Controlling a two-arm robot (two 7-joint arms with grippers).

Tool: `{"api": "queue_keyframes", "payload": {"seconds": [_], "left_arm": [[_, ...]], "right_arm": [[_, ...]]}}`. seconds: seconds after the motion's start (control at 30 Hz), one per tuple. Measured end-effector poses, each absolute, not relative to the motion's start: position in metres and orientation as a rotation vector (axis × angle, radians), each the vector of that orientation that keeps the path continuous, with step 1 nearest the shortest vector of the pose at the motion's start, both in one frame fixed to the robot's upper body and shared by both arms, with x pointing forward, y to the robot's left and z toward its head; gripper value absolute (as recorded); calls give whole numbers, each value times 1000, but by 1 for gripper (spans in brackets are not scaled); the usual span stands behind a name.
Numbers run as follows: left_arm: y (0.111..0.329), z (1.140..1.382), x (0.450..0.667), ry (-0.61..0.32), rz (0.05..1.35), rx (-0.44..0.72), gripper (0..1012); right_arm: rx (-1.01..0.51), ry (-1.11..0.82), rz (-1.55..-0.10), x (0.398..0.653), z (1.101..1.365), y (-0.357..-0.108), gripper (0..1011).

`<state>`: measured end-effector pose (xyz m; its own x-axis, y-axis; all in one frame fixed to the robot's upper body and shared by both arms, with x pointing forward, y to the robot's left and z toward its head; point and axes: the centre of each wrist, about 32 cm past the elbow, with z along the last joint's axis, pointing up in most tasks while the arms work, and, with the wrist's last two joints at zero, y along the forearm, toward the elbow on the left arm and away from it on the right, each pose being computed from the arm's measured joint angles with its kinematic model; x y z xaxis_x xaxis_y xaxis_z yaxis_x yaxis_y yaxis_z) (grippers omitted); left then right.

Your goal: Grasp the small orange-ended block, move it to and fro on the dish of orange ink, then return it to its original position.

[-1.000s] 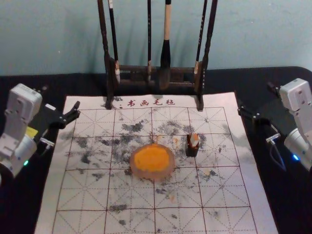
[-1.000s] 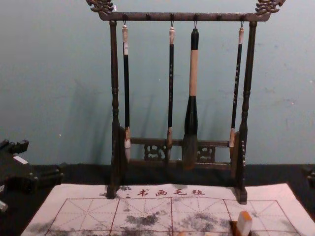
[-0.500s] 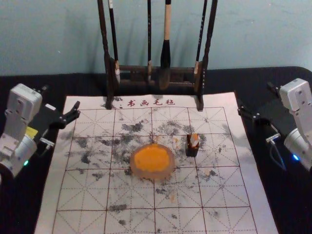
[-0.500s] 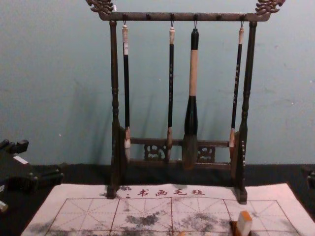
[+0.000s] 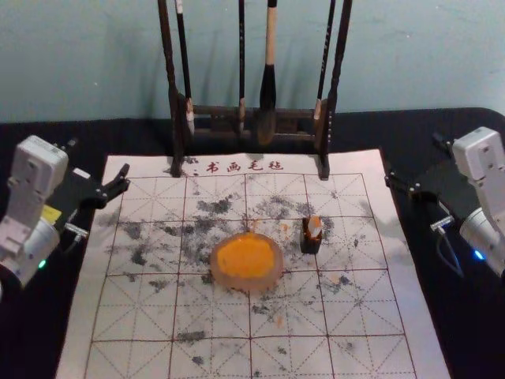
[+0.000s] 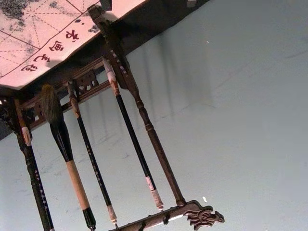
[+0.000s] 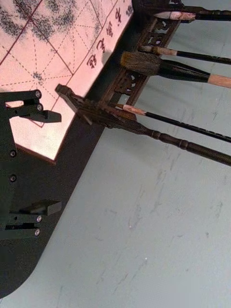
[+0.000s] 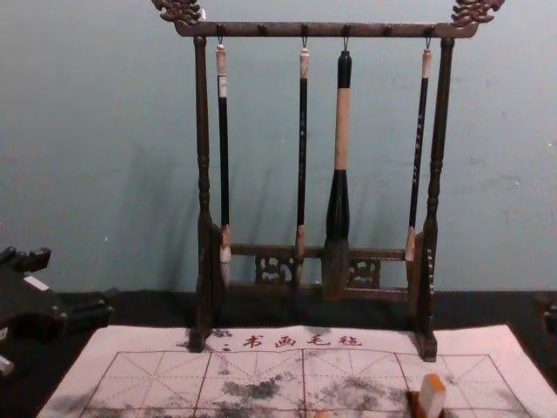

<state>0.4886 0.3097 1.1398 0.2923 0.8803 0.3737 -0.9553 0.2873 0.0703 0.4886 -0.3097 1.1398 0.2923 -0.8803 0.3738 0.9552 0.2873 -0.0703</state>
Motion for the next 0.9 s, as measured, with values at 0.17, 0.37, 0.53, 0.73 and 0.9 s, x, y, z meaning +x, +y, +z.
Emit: {"api": "queue_keyframes", "payload": {"seconds": [0.17, 0.37, 0.53, 0.73, 0.9], "left_arm": [[310, 1140, 489, -285, 1248, 304, 1001], [310, 1140, 489, -285, 1248, 304, 1001], [310, 1140, 489, -285, 1248, 304, 1001], [310, 1140, 489, -285, 1248, 304, 1001], [310, 1140, 489, -285, 1248, 304, 1001]], "right_arm": [[-305, -285, -1248, 489, 1140, -310, 1000], [-299, -271, -1236, 485, 1140, -309, 1000], [-298, -238, -1196, 477, 1139, -305, 1000], [-312, -177, -1145, 462, 1137, -300, 1000], [-330, -131, -1096, 451, 1136, -295, 1000]]}}
